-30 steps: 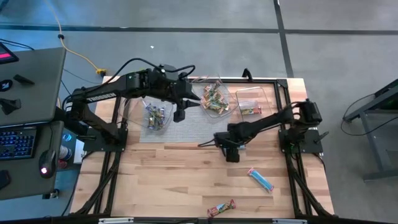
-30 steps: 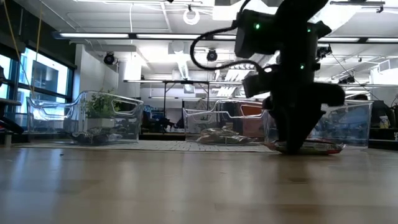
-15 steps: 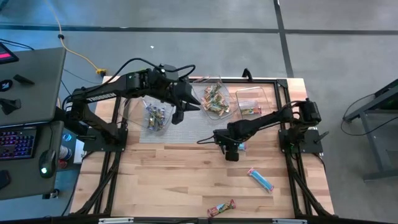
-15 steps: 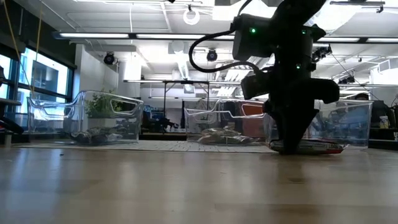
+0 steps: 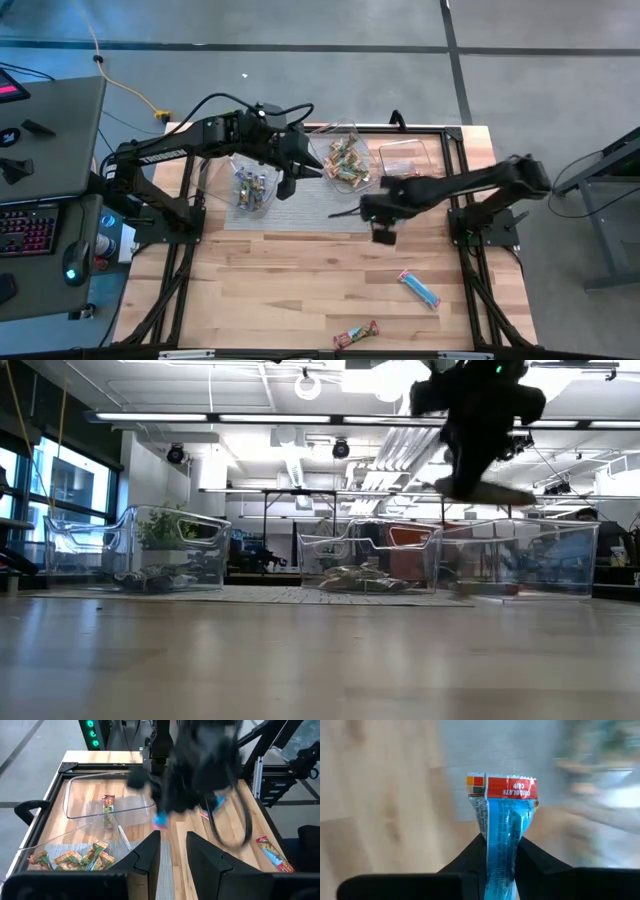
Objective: Pick and place Granola Bars by type
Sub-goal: Put the red granola bar into the right transparent bin
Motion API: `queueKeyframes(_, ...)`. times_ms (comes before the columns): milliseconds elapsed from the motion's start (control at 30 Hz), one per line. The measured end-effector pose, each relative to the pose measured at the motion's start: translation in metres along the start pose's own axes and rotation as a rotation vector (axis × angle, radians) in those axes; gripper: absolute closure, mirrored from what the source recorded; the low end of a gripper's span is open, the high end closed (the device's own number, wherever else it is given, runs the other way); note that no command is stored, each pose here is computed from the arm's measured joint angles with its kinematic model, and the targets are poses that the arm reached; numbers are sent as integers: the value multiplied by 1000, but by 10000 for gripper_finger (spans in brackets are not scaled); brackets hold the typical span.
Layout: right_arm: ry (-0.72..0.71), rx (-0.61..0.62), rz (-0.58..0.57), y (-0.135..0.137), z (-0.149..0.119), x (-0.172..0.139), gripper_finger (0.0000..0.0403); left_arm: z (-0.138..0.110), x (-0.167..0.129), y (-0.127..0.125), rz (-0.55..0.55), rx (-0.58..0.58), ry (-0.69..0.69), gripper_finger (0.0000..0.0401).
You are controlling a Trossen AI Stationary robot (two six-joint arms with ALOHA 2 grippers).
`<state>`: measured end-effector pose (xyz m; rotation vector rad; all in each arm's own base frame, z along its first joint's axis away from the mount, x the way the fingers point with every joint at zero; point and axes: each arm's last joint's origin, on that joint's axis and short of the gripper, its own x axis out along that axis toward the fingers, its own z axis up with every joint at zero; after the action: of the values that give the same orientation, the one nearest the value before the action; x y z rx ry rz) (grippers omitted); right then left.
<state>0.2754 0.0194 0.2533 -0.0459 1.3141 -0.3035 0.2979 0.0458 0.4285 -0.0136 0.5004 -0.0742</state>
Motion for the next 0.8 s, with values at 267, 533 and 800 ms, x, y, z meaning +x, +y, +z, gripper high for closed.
queueKeyframes(267,-128,203,-232,-59,-27,-43,339,1,0,-1,-23,1,-9,312)
queueKeyframes(533,-67,387,-208,-105,-49,-8,339,1,0,-1,-46,2,-13,312)
queueKeyframes(800,-45,401,-51,-112,-74,52,339,1,0,-1,-46,2,-14,312)
